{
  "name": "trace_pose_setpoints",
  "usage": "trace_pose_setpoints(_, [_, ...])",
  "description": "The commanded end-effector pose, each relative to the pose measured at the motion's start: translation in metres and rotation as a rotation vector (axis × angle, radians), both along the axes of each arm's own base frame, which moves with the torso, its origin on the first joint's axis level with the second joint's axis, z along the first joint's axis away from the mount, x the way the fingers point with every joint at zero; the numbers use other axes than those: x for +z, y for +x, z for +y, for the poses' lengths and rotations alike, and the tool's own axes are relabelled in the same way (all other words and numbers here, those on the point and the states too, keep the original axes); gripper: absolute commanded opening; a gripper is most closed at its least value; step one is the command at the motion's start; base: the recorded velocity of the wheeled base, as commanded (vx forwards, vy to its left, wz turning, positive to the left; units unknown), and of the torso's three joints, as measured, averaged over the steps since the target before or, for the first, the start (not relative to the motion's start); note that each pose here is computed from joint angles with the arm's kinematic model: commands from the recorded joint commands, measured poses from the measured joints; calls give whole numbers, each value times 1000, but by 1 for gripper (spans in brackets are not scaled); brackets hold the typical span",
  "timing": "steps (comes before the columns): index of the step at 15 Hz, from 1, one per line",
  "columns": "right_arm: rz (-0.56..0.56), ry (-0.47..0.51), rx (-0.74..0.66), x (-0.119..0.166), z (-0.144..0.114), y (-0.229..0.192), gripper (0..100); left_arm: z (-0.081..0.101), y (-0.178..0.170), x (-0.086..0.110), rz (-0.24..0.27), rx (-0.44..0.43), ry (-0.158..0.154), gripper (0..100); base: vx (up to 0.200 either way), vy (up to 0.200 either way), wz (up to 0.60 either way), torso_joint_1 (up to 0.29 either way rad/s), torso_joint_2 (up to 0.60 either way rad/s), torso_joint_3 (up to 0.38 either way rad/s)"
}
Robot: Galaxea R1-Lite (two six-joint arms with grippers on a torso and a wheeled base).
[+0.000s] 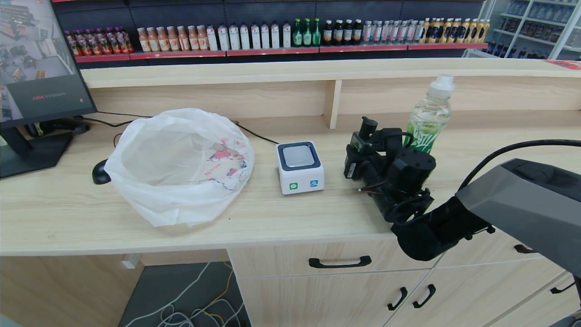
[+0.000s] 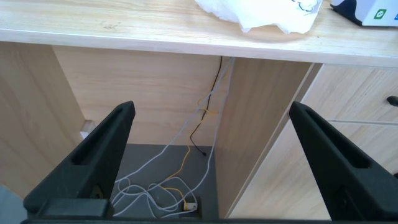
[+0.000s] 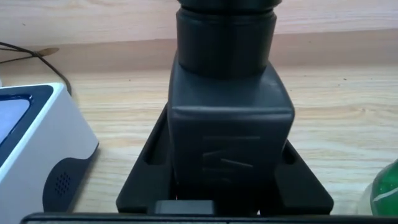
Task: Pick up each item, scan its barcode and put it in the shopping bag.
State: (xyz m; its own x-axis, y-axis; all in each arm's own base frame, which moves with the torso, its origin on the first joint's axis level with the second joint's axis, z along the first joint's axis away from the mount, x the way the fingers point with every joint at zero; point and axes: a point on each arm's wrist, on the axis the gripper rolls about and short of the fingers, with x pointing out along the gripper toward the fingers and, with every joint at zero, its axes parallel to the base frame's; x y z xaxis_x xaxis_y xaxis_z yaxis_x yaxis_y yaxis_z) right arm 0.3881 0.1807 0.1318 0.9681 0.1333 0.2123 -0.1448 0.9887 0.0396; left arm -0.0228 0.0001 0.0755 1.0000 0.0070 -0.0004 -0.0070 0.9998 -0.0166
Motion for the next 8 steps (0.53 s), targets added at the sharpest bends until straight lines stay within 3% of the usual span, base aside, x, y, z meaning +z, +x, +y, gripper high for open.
trace_pose_setpoints(1, [-31, 14, 3, 15, -2, -5, 0, 0, 0, 0, 0, 1, 0, 100, 0, 0, 0, 0, 0, 0])
trace_pose_setpoints(8, [-40, 29, 25, 38, -10, -37, 0, 0, 0, 0, 0, 1, 0, 100, 0, 0, 0, 0, 0, 0])
